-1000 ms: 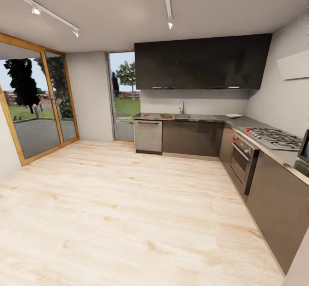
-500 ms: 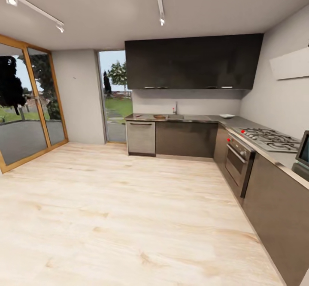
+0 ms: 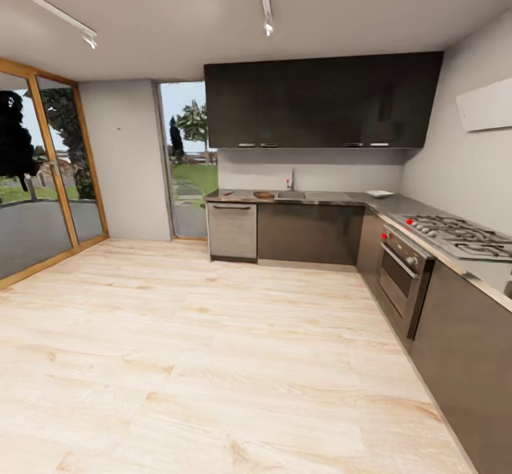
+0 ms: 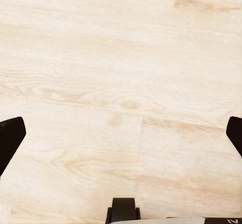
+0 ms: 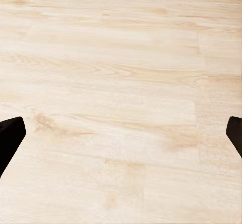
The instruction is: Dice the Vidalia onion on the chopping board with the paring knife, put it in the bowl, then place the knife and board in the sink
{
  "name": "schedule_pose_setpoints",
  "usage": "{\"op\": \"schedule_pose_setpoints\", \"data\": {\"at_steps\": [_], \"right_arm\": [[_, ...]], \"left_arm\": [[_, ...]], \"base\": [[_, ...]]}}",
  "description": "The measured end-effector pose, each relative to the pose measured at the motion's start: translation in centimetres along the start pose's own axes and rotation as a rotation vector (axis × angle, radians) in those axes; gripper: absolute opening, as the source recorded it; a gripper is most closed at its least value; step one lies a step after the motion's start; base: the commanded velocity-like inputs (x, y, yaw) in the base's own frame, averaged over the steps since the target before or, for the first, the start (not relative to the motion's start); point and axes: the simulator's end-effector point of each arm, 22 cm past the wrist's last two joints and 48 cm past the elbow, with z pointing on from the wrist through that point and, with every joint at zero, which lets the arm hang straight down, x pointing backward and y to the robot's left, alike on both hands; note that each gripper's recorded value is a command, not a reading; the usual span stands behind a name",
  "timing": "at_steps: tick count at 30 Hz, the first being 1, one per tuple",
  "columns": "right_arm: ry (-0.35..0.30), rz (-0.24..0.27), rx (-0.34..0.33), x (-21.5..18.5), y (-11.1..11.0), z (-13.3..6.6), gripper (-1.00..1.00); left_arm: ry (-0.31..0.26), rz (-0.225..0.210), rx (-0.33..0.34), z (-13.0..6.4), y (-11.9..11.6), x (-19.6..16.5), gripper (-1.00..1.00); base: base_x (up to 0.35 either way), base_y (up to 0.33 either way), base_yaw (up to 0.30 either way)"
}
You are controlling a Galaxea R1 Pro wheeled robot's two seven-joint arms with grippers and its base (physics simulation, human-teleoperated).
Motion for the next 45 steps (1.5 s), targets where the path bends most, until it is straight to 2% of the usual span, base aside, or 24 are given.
{"op": "schedule_pose_setpoints", "data": {"at_steps": [45], "right_arm": [[0.037, 0.001, 0.001, 1.5, 0.0, -0.1, 1.00]], "left_arm": [[0.037, 0.001, 0.000, 0.1, 0.0, 1.5, 1.00]], "base": [[0.269, 0.000, 0.000]]}}
